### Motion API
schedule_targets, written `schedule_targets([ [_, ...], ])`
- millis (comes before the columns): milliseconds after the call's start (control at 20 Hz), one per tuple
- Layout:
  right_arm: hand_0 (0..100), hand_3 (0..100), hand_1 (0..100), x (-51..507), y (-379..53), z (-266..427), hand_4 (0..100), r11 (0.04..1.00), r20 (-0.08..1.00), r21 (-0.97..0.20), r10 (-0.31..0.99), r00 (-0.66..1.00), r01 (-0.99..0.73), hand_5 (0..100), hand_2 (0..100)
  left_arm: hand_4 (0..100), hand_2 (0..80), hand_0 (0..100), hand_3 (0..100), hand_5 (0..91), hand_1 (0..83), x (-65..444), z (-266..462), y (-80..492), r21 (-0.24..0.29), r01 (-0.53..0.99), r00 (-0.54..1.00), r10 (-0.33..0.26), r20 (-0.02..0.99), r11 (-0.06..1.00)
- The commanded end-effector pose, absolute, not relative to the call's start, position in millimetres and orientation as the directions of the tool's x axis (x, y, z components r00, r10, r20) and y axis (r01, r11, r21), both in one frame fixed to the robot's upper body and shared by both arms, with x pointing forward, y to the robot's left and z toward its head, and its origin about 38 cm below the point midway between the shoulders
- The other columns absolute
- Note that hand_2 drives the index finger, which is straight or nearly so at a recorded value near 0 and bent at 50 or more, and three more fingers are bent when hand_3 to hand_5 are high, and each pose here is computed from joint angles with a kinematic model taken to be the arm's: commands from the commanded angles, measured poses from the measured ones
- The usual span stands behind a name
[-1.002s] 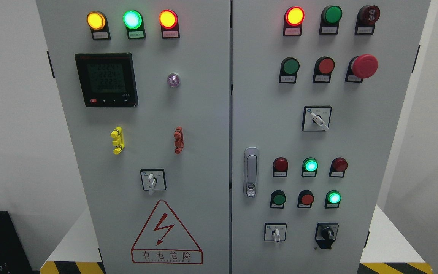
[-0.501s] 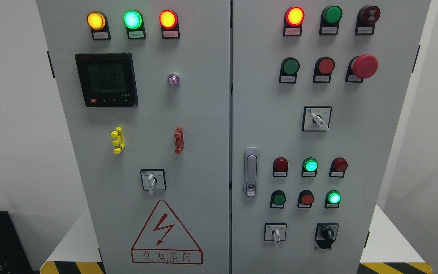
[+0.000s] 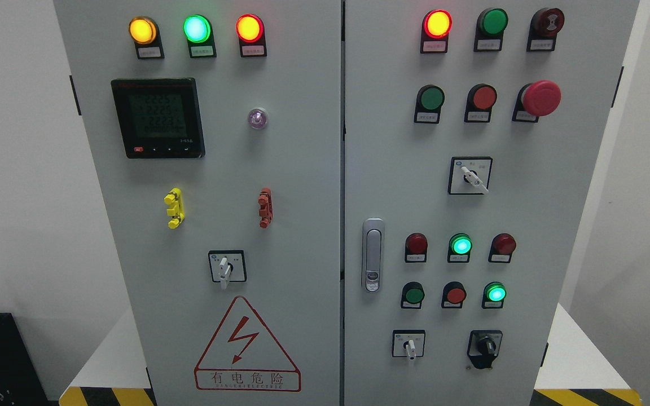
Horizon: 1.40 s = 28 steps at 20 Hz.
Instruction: Turn on light switch 1
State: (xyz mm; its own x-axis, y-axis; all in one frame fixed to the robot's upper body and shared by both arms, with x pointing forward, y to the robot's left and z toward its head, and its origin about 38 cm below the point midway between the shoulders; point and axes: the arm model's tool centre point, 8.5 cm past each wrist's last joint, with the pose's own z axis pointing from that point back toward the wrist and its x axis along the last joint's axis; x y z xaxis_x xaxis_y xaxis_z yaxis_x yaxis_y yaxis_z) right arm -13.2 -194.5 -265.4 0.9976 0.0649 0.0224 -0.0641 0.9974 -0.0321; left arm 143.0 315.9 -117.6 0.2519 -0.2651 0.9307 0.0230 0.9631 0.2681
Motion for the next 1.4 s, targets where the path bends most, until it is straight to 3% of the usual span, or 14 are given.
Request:
schedule_targets([
  [0,0,0,0,-13.4,-194.4,-265.4,0,0.999,0.021,-0.031,0.040,0.999,-0.040,0,0,45,7.4,31,23,10.2,17.7,209.0,-1.0,331.3,0.365,-0.048,-0.045,-0.367,0.929,0.930],
  [150,0,0,0,-13.4,-194.4,-265.4,0,0.999,0.021,-0.031,0.040,0.999,-0.040,0,0,47,10.4,32,25,12.5,18.3,223.9,36.8,324.7,0.315,-0.077,-0.110,-0.322,0.940,0.946],
  [401,0,0,0,-13.4,-194.4,-265.4,0,0.999,0.021,-0.031,0.040,0.999,-0.040,0,0,52,14.1,33,28,17.6,19.9,232.4,82.2,311.2,0.320,-0.074,-0.215,-0.329,0.919,0.944],
  [551,0,0,0,-13.4,-194.4,-265.4,0,0.999,0.021,-0.031,0.040,0.999,-0.040,0,0,55,19.3,35,31,23.4,22.6,243.3,100.1,300.5,0.289,-0.069,-0.205,-0.297,0.933,0.955],
  [651,0,0,0,-13.4,-194.4,-265.4,0,0.999,0.021,-0.031,0.040,0.999,-0.040,0,0,61,27.8,37,36,33.8,27.0,250.3,106.8,294.3,0.247,-0.059,-0.223,-0.254,0.941,0.967],
  [802,0,0,0,-13.4,-194.4,-265.4,0,0.999,0.021,-0.031,0.040,0.999,-0.040,0,0,68,33.5,38,46,48.1,31.6,263.7,120.6,288.9,0.233,-0.061,-0.252,-0.241,0.937,0.970],
  [902,0,0,0,-13.4,-194.4,-265.4,0,0.999,0.021,-0.031,0.040,0.999,-0.040,0,0,76,41.4,37,57,62.8,36.7,274.6,133.8,284.0,0.223,-0.058,-0.258,-0.230,0.938,0.973],
  [1052,0,0,0,-13.4,-194.4,-265.4,0,0.999,0.021,-0.031,0.040,0.999,-0.040,0,0,85,48.4,34,72,76.3,44.1,287.9,148.0,277.3,0.203,-0.073,-0.288,-0.216,0.933,0.976],
  [1253,0,0,0,-13.4,-194.4,-265.4,0,0.999,0.021,-0.031,0.040,0.999,-0.040,0,0,92,55.1,24,85,85.4,53.9,296.3,155.7,269.8,0.186,-0.067,-0.303,-0.198,0.932,0.980],
  [1353,0,0,0,-13.4,-194.4,-265.4,0,0.999,0.021,-0.031,0.040,0.999,-0.040,0,0,95,58.0,14,88,86.5,55.5,303.5,159.7,264.0,0.147,-0.061,-0.283,-0.158,0.946,0.987],
])
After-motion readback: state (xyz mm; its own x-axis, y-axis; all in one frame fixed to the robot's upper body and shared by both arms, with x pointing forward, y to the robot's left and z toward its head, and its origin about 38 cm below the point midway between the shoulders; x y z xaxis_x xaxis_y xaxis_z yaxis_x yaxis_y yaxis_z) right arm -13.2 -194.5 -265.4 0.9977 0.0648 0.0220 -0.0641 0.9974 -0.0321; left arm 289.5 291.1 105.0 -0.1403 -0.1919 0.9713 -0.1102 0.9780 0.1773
